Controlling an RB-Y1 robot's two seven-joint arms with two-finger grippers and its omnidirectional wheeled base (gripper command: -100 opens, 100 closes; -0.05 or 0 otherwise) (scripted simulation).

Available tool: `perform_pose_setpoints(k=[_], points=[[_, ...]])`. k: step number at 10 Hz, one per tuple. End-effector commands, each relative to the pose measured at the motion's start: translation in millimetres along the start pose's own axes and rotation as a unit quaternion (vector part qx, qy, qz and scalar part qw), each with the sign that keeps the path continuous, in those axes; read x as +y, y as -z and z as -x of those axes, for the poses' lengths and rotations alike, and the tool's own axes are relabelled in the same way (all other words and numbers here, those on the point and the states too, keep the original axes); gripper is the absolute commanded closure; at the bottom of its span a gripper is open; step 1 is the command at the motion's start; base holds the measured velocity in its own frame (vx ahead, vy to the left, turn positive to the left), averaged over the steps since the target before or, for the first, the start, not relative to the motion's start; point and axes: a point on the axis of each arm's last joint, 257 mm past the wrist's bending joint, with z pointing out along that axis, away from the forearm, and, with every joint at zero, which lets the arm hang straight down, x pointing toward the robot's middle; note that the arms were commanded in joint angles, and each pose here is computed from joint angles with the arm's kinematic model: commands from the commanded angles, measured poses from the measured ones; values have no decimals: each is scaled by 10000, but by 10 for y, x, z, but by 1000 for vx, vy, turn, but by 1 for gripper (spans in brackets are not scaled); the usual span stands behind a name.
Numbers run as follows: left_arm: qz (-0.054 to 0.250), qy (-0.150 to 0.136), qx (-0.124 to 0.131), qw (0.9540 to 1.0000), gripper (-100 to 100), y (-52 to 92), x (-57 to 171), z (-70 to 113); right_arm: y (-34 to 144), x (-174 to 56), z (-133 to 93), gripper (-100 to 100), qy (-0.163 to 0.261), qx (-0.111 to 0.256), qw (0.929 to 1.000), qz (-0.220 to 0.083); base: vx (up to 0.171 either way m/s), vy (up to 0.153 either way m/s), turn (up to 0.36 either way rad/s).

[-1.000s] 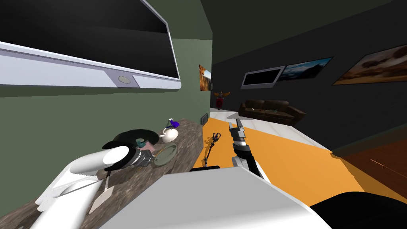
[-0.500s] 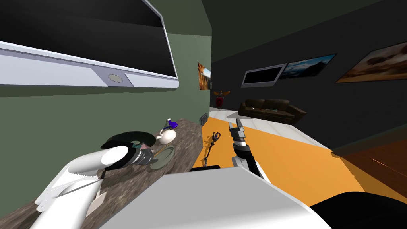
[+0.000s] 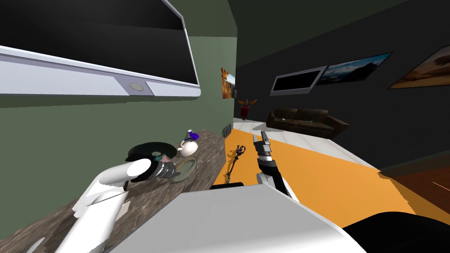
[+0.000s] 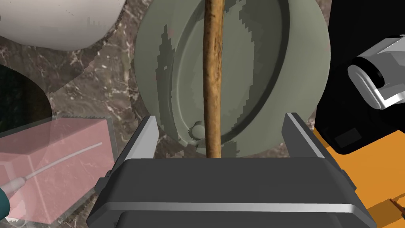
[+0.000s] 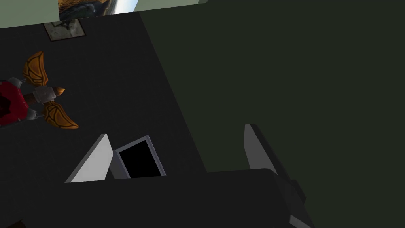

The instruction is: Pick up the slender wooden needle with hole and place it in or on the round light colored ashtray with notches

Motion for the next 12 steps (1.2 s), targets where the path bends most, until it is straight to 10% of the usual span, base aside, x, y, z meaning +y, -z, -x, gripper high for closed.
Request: perform_pose_setpoints(k=[1, 9, 11, 12], points=[[86, 9, 106, 9999, -100, -58, -49, -143, 0, 0, 0, 0, 0, 0, 10000, 0, -85, 30, -10], [395, 111, 600, 9974, -100, -370, -172, -856, 0, 0, 0, 0, 0, 0, 10000, -1, -34, 22, 36], [518, 240, 533, 9969, -100, -447, -161, -793, 1, 0, 0, 0, 0, 0, 10000, -1, 12, -4, 2], [552, 164, 719, 9957, -100, -598, -92, -1107, 1, 0, 0, 0, 0, 0, 10000, -1, -87, 71, 209]])
